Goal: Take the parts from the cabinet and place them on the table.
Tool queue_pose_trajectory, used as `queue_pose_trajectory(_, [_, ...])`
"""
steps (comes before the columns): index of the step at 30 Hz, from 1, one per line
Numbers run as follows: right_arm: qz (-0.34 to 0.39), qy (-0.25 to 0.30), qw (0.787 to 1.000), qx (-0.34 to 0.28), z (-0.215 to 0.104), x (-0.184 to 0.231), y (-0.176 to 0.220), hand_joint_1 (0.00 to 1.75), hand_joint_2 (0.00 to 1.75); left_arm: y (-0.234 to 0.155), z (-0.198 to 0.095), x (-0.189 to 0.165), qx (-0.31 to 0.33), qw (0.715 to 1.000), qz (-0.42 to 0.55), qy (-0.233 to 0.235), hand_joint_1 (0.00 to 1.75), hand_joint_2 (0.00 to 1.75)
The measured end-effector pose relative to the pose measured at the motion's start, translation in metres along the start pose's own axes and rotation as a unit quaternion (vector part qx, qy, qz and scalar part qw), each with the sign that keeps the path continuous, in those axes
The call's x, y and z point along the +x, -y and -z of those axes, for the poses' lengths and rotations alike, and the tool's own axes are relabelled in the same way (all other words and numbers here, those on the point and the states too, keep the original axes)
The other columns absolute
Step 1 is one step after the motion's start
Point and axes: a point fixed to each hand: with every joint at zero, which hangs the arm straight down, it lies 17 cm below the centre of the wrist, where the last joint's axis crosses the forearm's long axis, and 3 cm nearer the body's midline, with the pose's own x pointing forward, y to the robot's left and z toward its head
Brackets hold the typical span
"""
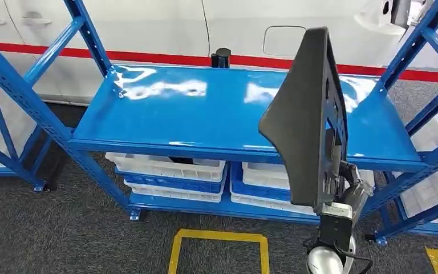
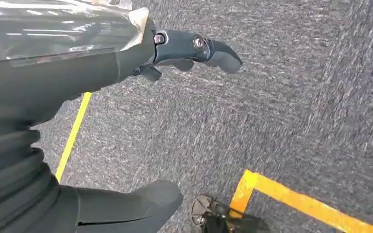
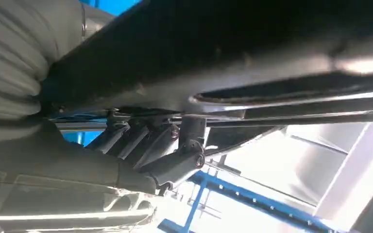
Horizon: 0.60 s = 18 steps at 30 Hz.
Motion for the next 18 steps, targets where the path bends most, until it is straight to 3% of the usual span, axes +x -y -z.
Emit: queue_pose_trajectory(18, [0.002,-0.006,1.000,0.013,-0.0036,-0.0077,-0.0048,1.75,1.75,0.0052,-0.0024,-0.0056,-0.008,1.000,-0.010,-0.008,0.00,1.75])
